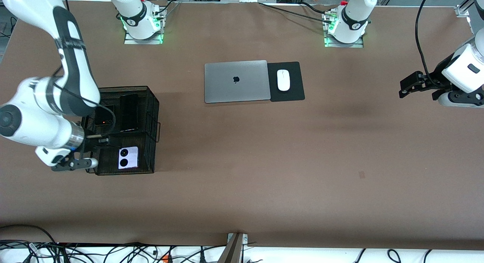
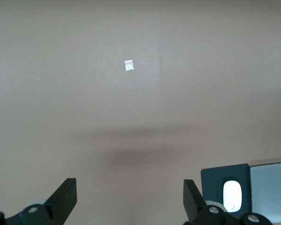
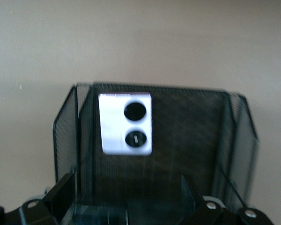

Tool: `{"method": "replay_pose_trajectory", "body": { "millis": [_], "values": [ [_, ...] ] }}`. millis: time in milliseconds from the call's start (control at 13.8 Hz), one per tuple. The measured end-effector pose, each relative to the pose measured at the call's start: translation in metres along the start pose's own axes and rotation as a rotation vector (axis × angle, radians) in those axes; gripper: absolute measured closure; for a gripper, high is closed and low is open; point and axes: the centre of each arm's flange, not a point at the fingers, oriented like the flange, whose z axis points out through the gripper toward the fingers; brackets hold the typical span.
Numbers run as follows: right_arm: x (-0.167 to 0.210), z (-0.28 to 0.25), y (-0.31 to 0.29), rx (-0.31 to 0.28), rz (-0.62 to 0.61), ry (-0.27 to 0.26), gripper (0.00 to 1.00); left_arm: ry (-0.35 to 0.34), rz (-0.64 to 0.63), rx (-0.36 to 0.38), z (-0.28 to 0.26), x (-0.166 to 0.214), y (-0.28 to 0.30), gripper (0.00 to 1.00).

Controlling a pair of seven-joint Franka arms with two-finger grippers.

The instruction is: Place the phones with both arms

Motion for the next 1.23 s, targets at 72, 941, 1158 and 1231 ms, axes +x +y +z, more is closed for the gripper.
{"method": "replay_pose_trajectory", "body": {
  "millis": [72, 941, 1158, 1231],
  "values": [
    [-0.011, -0.021, -0.001, -0.012, 0.016, -0.026, 0.0, 0.0, 0.0, 0.0, 0.0, 0.0, 0.0, 0.0],
    [-0.12, -0.167, 0.05, -0.048, 0.133, -0.046, 0.0, -0.001, 0.004, 0.0, 0.0, 0.0, 0.002, 0.0],
    [-0.123, -0.161, 0.056, -0.051, 0.141, -0.047, 0.0, -0.001, 0.007, 0.0, 0.0, 0.0, 0.004, 0.0],
    [-0.124, -0.161, 0.055, -0.052, 0.141, -0.051, 0.0, -0.002, 0.009, 0.0, 0.0, 0.0, 0.005, 0.0]
  ]
}}
